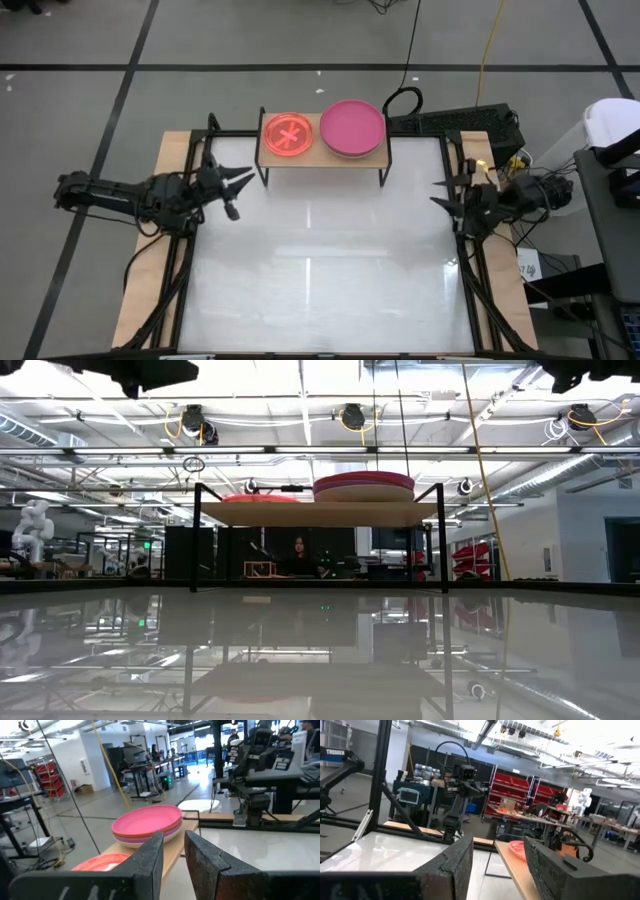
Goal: Place and stack plates onto a shelf
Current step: Return to Home Position
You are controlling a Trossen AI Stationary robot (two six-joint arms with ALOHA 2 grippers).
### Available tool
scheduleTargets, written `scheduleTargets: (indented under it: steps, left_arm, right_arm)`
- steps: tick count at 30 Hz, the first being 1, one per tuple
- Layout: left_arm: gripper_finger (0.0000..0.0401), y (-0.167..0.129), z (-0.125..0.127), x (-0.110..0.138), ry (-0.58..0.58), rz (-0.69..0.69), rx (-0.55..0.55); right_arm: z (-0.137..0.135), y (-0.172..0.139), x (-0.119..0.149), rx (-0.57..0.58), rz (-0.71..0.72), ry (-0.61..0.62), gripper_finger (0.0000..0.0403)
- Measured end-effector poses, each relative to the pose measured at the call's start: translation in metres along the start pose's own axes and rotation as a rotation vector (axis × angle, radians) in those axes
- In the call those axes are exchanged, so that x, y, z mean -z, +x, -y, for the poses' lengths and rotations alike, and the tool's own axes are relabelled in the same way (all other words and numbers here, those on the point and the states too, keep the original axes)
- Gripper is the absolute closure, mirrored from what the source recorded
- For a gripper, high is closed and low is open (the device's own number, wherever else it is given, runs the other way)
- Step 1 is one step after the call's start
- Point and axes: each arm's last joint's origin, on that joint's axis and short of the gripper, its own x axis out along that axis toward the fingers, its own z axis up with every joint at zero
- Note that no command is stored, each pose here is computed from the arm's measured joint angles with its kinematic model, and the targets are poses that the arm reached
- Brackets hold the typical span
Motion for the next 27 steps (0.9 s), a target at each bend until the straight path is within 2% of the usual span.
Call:
scheduleTargets:
  steps: [11, 15, 19, 23, 27]
  left_arm:
    - [0.0316, -0.007, 0.002, 0.021, 0.016, -0.007, 0.014]
    - [0.0316, -0.009, -0.002, 0.012, 0.010, 0.067, -0.009]
    - [0.0316, -0.018, -0.012, 0.001, 0.034, 0.154, -0.088]
    - [0.0316, -0.030, -0.021, -0.004, 0.042, 0.198, -0.122]
    - [0.0316, -0.041, -0.028, -0.004, 0.036, 0.204, -0.127]
  right_arm:
    - [-0.021, 0.016, 0.041, 0.022, 0.065, -0.017, 0.0245]
    - [-0.020, 0.015, 0.038, 0.027, 0.077, -0.013, 0.0251]
    - [-0.016, 0.013, 0.028, 0.038, 0.105, -0.017, 0.0267]
    - [-0.014, 0.011, 0.027, 0.048, 0.101, -0.042, 0.0285]
    - [-0.012, 0.010, 0.027, 0.108, 0.082, -0.037, 0.0307]
